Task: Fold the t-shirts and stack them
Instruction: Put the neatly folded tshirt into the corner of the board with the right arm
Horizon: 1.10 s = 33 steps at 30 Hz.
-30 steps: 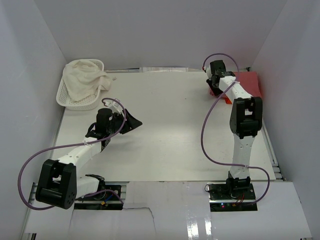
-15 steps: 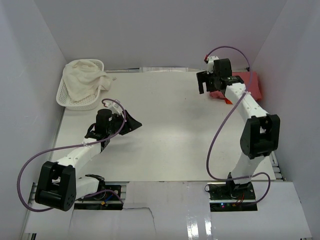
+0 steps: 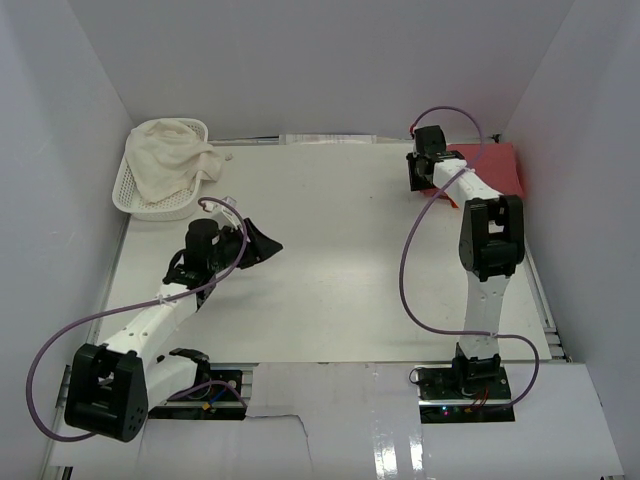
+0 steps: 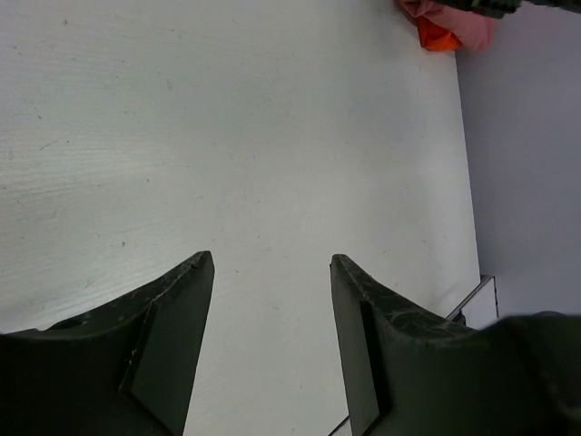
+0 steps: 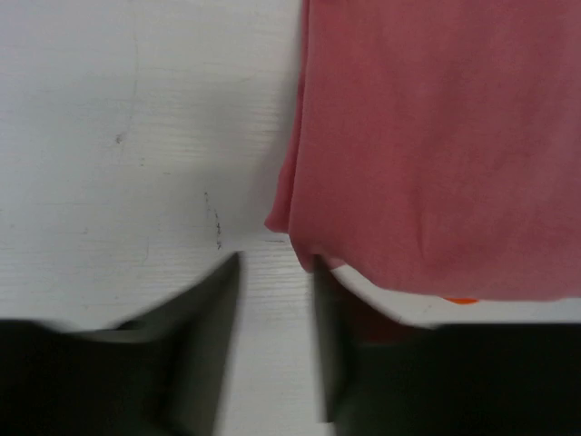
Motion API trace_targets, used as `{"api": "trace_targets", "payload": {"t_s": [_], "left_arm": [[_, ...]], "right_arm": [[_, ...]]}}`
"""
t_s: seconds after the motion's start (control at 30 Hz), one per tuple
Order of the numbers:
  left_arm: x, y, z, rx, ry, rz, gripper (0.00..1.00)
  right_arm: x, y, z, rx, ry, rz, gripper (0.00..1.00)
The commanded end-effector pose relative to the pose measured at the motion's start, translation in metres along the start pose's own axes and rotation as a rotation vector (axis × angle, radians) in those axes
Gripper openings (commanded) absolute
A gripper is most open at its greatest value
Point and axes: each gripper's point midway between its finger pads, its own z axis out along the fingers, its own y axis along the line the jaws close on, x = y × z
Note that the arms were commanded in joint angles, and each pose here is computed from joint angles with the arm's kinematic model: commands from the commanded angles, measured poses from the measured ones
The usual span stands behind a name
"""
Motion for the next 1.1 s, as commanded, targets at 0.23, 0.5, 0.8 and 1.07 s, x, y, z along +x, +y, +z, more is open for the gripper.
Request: {"api": "trace_targets", "payload": {"t_s": [0.23, 0.5, 0.8, 1.07], "left_arm": [[-0.004, -0.014, -0.017, 0.032, -0.035, 0.056, 0.65], [-0.002, -0.012, -0.016, 0.032, -0.026, 0.048, 0.65], [0.000, -0.011, -0.017, 0.029, -0.028, 0.046, 0.65], [0.003, -0.007, -0.017, 0.021, -0.024, 0.044, 0.65]], "right_arm": [[-0.025, -0.018, 0.000, 0.058, -0.026, 0.078, 0.08], [-0.036, -0.023, -0.006, 0.048, -0.058, 0.080, 0.08], [-0.052, -0.041, 0.007, 0.050, -0.087, 0.111, 0.08], [-0.003, -0.038, 0.026, 0.039, 0.057, 0.115, 0.08]]}}
